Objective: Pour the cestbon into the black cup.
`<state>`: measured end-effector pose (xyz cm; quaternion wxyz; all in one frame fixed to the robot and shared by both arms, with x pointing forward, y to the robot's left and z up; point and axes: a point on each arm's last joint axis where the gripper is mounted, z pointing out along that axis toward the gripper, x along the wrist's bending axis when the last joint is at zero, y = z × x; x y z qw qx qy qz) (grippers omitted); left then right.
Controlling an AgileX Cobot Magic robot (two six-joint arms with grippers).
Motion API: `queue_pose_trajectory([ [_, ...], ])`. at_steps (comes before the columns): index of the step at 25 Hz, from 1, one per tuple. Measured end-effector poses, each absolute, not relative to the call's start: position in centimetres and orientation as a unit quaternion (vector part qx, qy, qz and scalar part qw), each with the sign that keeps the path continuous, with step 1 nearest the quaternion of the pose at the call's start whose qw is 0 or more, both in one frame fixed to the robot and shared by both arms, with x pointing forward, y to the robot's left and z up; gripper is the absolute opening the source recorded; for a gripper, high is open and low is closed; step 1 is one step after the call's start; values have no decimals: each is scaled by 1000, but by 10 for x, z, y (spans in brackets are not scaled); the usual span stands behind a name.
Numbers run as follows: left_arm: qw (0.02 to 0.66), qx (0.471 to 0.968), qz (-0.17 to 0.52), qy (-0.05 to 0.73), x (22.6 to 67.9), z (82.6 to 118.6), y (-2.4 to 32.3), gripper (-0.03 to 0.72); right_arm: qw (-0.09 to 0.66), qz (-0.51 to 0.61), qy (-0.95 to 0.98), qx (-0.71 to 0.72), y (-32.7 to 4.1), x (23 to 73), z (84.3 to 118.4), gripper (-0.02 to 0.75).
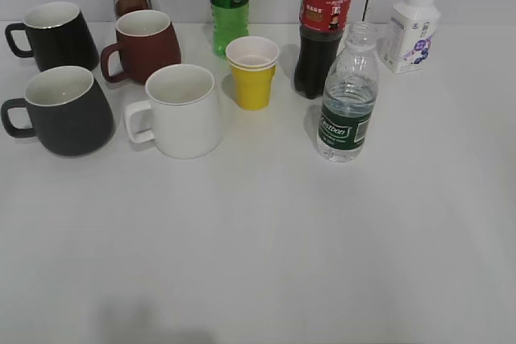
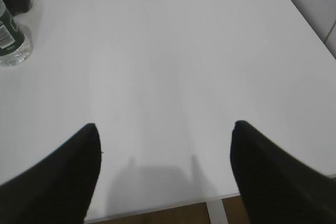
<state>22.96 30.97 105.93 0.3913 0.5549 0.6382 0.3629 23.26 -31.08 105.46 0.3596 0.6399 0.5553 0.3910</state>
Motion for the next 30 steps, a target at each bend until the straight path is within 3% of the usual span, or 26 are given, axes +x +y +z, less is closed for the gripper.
queue_pose_trajectory([
  [30,391,555,363,638,230,1059,310,226,360,391,555,640,-311,233,1055,575],
])
